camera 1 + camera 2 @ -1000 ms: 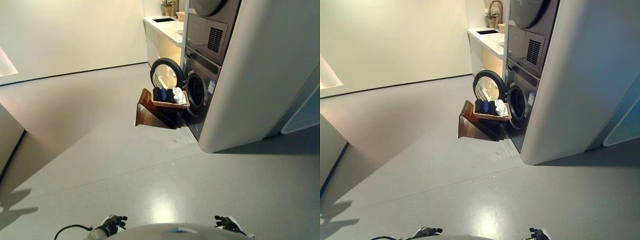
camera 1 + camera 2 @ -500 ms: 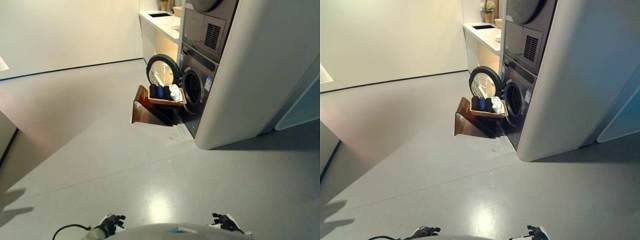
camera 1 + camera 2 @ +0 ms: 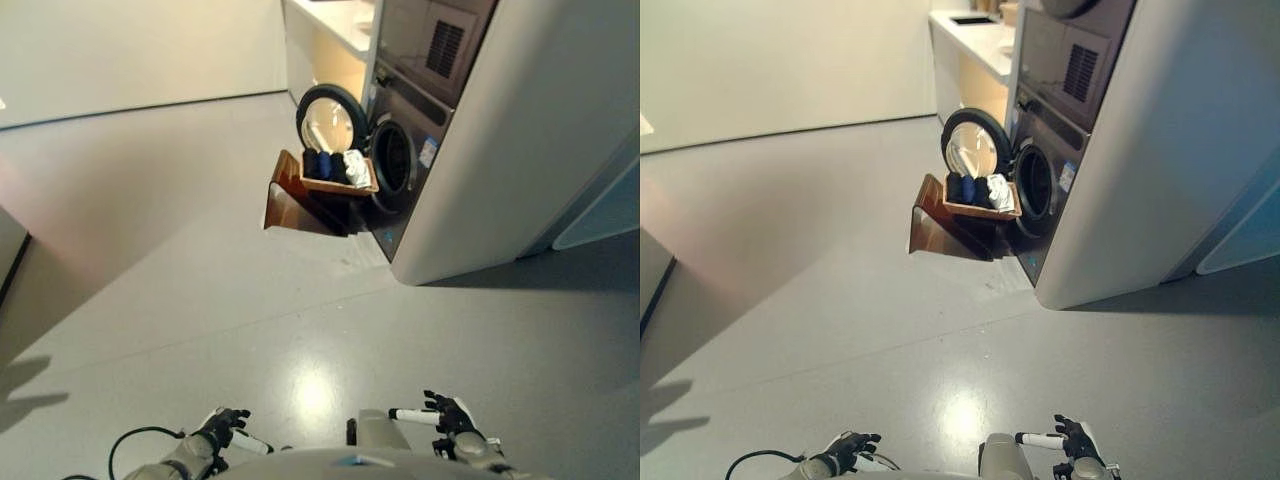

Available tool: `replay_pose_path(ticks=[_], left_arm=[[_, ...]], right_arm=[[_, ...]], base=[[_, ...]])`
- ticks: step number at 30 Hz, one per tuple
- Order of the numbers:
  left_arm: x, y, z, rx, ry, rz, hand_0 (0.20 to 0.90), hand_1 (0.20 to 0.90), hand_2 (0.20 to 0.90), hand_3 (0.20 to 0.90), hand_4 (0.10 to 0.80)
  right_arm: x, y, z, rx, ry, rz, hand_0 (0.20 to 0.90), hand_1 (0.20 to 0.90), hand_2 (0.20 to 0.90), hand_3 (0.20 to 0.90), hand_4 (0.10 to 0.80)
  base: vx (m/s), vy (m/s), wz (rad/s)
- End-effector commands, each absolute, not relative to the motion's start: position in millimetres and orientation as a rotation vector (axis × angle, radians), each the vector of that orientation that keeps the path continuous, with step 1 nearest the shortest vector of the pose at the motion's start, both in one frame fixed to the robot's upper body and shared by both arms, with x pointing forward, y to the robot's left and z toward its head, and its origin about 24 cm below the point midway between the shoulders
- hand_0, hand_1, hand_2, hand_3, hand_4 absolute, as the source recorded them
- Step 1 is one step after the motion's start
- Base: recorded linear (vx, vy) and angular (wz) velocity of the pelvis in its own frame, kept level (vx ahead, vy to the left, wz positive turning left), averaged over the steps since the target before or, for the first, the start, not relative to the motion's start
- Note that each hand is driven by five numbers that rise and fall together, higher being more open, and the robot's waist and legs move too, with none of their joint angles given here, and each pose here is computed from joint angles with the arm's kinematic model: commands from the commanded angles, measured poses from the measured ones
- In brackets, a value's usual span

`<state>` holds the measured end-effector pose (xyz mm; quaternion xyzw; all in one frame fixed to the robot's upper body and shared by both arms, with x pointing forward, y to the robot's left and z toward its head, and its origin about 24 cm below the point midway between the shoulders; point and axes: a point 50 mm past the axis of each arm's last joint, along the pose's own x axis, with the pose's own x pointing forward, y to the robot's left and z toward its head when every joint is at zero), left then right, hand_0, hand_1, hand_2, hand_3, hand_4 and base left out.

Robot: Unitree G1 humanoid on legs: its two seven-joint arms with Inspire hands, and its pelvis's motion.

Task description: Pick up the clothes and place them into the washing machine

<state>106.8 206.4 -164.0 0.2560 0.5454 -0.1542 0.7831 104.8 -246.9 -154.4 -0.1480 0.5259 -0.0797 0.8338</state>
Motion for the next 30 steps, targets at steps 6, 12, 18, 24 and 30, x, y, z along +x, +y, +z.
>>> replay_pose_path(ticks=[6, 12, 18, 24, 30], left_arm=[[119.1, 208.2, -159.2, 0.537, 1.096, -0.294, 0.900, 0.900, 0.900, 0.900, 0.800], [146.8, 189.4, -151.0, 0.467, 0.974, -0.272, 0.900, 0.900, 0.900, 0.900, 0.800], [127.0, 206.9, -156.1, 0.462, 1.041, -0.177, 0.900, 0.900, 0.900, 0.900, 0.800], [94.7, 216.7, -163.9, 0.442, 1.153, -0.128, 0.900, 0.900, 0.900, 0.900, 0.800], [109.7, 233.9, -156.3, 0.474, 1.112, -0.099, 0.900, 0.900, 0.900, 0.900, 0.800]], right_arm=[[46.9, -257.3, -162.8, -0.349, 1.289, -0.172, 0.900, 0.900, 0.900, 0.900, 0.800], [63.4, -266.0, -157.5, -0.391, 1.232, -0.173, 0.900, 0.900, 0.900, 0.900, 0.800], [109.1, -259.5, -147.7, -0.398, 1.064, -0.144, 0.900, 0.900, 0.900, 0.900, 0.800], [102.8, -249.3, -152.2, -0.391, 1.079, -0.104, 0.900, 0.900, 0.900, 0.900, 0.800], [77.3, -248.6, -159.7, -0.350, 1.178, -0.129, 0.900, 0.900, 0.900, 0.900, 0.800]], base=[[0.488, -0.274, 0.17], [0.442, -0.380, 0.18], [0.479, -0.069, -0.36], [0.616, 0.127, -0.61], [0.433, 0.165, -0.75]])
